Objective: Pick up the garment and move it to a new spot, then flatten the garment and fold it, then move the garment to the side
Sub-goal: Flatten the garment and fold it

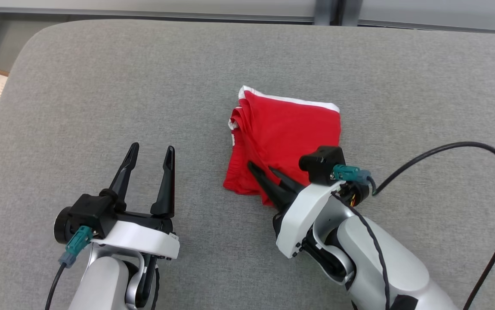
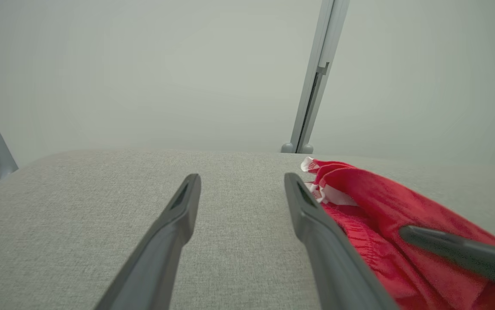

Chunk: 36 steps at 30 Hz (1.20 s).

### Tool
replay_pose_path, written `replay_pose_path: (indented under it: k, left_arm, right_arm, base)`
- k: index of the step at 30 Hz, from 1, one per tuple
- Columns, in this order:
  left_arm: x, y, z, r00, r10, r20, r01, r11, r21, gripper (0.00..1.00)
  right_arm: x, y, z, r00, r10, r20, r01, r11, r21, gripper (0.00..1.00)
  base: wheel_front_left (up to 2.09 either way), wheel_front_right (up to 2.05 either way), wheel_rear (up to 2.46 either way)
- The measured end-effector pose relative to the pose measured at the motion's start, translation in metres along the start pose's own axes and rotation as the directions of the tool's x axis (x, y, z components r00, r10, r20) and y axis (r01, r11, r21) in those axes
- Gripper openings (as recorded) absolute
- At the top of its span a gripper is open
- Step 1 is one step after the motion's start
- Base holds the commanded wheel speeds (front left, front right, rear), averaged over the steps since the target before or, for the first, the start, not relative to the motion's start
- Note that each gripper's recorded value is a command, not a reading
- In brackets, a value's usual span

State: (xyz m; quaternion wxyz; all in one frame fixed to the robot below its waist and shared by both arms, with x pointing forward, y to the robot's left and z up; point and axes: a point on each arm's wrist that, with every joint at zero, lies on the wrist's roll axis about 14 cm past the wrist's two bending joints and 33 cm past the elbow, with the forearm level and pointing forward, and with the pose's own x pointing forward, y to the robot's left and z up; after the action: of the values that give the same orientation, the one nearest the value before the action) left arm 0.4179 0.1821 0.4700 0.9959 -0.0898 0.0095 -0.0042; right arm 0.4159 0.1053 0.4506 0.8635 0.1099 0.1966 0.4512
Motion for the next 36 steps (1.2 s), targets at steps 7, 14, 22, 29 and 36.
replay_pose_path:
  k: [7,14,22,29,36]
  left_arm:
    - [-0.001,0.006,-0.003,1.000,0.022,-0.009,-0.022,1.000,-0.006,1.00]
    - [0.003,0.000,-0.002,1.000,0.008,-0.004,-0.008,1.000,-0.004,1.00]
    - [0.011,-0.008,0.007,0.999,-0.021,0.025,0.021,1.000,0.021,1.00]
    - [0.011,-0.010,0.006,0.999,-0.041,0.021,0.040,0.998,0.048,1.00]
    - [0.007,-0.015,0.004,0.998,-0.068,0.012,0.067,0.996,0.063,1.00]
  right_arm:
    - [0.010,0.006,-0.018,1.000,0.029,-0.012,-0.029,0.999,0.017,1.00]
    - [0.007,0.026,0.026,0.974,0.098,0.204,-0.096,0.995,-0.016,1.00]
    - [-0.041,-0.054,0.067,0.915,-0.120,0.384,0.132,0.991,-0.007,1.00]
    - [-0.124,-0.126,0.068,0.804,-0.384,0.454,0.416,0.909,0.032,1.00]
    - [-0.196,-0.148,0.046,0.711,-0.556,0.431,0.596,0.802,0.050,1.00]
  base:
    - [0.00,0.00,0.00]
    - [0.00,0.00,0.00]
    - [0.00,0.00,0.00]
    - [0.00,0.00,0.00]
    - [0.00,0.00,0.00]
